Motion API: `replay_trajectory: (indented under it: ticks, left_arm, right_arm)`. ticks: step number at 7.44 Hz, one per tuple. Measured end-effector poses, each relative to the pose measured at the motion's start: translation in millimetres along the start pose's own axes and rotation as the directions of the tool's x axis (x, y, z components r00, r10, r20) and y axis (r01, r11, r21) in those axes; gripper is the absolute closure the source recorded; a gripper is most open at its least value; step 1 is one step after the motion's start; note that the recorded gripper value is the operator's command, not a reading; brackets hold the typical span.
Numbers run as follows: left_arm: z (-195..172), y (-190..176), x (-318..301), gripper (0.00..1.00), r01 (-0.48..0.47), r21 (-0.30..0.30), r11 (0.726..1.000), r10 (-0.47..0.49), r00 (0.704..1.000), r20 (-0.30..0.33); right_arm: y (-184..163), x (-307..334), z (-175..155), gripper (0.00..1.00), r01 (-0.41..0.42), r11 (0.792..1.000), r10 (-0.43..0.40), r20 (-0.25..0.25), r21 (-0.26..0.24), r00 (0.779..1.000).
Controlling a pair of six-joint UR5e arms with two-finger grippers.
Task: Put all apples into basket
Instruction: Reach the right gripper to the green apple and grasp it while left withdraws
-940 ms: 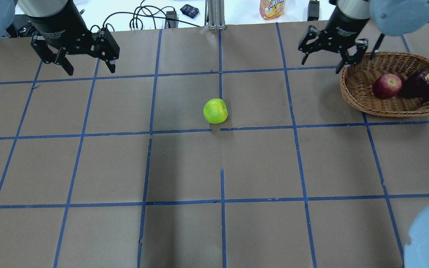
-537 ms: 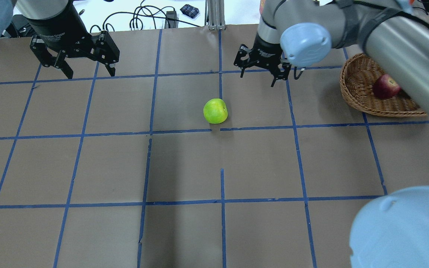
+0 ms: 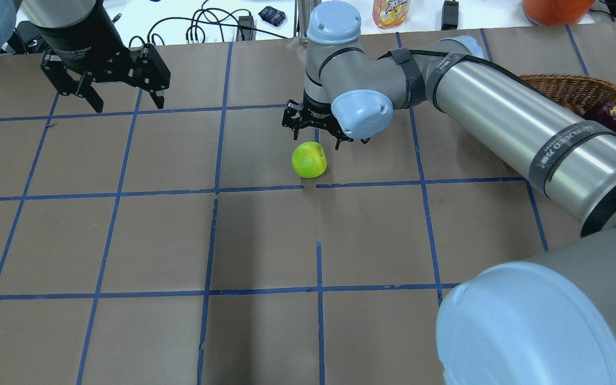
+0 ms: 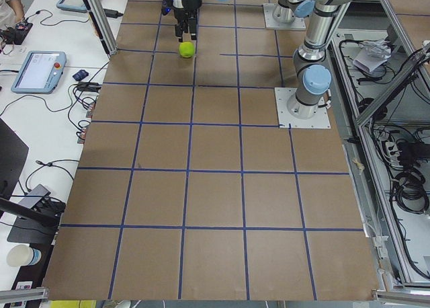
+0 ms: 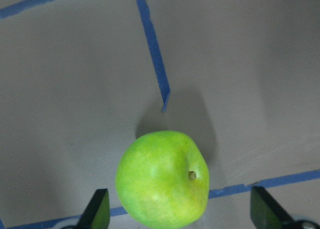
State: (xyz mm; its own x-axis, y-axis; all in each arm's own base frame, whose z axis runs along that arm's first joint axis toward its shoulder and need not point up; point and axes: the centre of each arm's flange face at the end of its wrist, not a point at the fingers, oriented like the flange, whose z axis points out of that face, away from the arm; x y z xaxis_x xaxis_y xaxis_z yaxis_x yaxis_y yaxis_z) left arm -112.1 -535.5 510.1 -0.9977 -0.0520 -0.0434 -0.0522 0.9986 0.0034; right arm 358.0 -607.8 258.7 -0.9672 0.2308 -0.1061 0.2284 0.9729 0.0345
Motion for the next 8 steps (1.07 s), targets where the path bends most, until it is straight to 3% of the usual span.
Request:
replay_trajectory:
  ticks: [3,4,6,7,8]
  left_arm:
    - [0.9,0.7,0.1,0.00,0.000,0.000,1.000,0.000,1.000,0.001]
    - [1.7,1.4,0.3,0.00,-0.001,-0.002,1.000,0.001,1.000,0.002]
    - [1.9,2.4,0.5,0.00,-0.001,-0.003,1.000,0.001,1.000,0.002]
    - [1.9,2.8,0.6,0.00,-0.001,-0.003,1.000,0.001,1.000,0.002]
    - [1.9,3.1,0.6,0.00,-0.001,-0.003,1.000,0.001,1.000,0.002]
  right_arm:
    - [18.4,-20.9,35.2,0.00,0.048,0.998,-0.049,-0.027,-0.040,0.998]
    - [17.8,-21.8,46.3,0.06,0.055,0.997,-0.057,-0.039,-0.047,0.998]
    - [12.1,-18.4,59.6,0.78,0.096,0.995,-0.098,-0.081,-0.030,0.992]
    - [7.7,-15.3,59.7,1.00,0.125,0.992,-0.126,-0.101,-0.016,0.987]
    - [2.8,-11.5,57.0,1.00,0.142,0.990,-0.142,-0.117,-0.005,0.983]
